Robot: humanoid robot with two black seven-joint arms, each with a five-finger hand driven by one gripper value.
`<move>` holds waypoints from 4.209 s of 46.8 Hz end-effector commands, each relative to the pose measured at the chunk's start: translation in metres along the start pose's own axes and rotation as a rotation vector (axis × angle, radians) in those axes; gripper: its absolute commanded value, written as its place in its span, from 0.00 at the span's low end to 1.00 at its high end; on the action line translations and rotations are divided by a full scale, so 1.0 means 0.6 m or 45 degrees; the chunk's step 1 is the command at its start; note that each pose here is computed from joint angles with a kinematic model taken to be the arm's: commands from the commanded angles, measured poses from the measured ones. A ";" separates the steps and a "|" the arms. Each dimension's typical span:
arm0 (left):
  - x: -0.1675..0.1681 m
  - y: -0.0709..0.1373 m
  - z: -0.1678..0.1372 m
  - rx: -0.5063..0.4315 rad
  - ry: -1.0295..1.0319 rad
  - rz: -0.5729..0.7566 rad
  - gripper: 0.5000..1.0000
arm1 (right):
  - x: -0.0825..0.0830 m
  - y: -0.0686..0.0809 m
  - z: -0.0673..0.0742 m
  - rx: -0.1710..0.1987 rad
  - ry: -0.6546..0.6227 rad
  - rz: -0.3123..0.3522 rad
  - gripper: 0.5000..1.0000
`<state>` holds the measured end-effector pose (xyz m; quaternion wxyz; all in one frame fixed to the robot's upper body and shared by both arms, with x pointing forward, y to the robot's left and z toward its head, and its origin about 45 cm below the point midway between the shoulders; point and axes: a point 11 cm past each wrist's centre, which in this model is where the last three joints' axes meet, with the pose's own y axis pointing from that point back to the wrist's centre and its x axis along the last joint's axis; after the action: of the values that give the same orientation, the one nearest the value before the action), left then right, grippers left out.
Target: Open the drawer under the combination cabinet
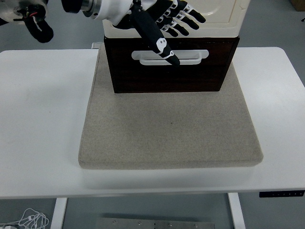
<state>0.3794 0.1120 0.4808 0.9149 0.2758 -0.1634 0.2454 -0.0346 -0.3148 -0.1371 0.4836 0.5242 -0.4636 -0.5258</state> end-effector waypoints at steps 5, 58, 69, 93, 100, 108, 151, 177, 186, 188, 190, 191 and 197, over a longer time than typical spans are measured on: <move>0.006 -0.004 -0.029 0.076 -0.005 -0.051 1.00 | 0.000 0.000 0.000 0.000 0.000 0.000 0.85; -0.013 -0.081 -0.067 0.458 -0.336 0.066 1.00 | 0.000 0.000 0.000 0.000 0.000 0.000 0.85; -0.016 -0.102 -0.069 0.459 -0.322 0.091 1.00 | 0.000 0.000 0.000 0.000 0.000 0.000 0.85; 0.001 -0.114 -0.094 0.489 -0.269 0.131 1.00 | 0.000 0.000 0.000 0.000 0.000 0.000 0.85; 0.001 -0.115 -0.097 0.490 -0.264 0.130 1.00 | 0.000 0.000 0.000 0.000 0.000 0.000 0.85; 0.000 -0.116 -0.102 0.495 -0.257 0.126 1.00 | 0.000 0.000 0.000 0.000 0.000 0.000 0.85; -0.017 -0.136 -0.106 0.501 -0.268 0.079 1.00 | 0.000 0.000 0.000 0.000 0.000 0.000 0.85; -0.025 -0.137 -0.101 0.492 -0.278 0.018 1.00 | 0.000 0.000 0.000 0.000 0.000 0.000 0.85; -0.030 -0.137 -0.099 0.488 -0.280 -0.011 1.00 | 0.000 0.000 0.000 0.000 0.000 0.000 0.85; -0.031 -0.137 -0.097 0.483 -0.281 -0.020 1.00 | 0.000 0.000 0.000 0.000 0.000 0.000 0.85; -0.033 -0.137 -0.096 0.480 -0.282 -0.031 1.00 | 0.000 0.000 0.000 0.000 0.000 0.000 0.85; -0.033 -0.137 -0.095 0.479 -0.283 -0.037 1.00 | 0.000 0.000 0.000 0.000 0.000 0.000 0.85; -0.037 -0.137 -0.087 0.460 -0.285 -0.065 1.00 | 0.000 0.000 0.000 0.000 0.000 0.000 0.85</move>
<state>0.4148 0.0766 0.3931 0.8301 0.4677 -0.2099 0.2195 -0.0346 -0.3148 -0.1371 0.4836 0.5242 -0.4636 -0.5258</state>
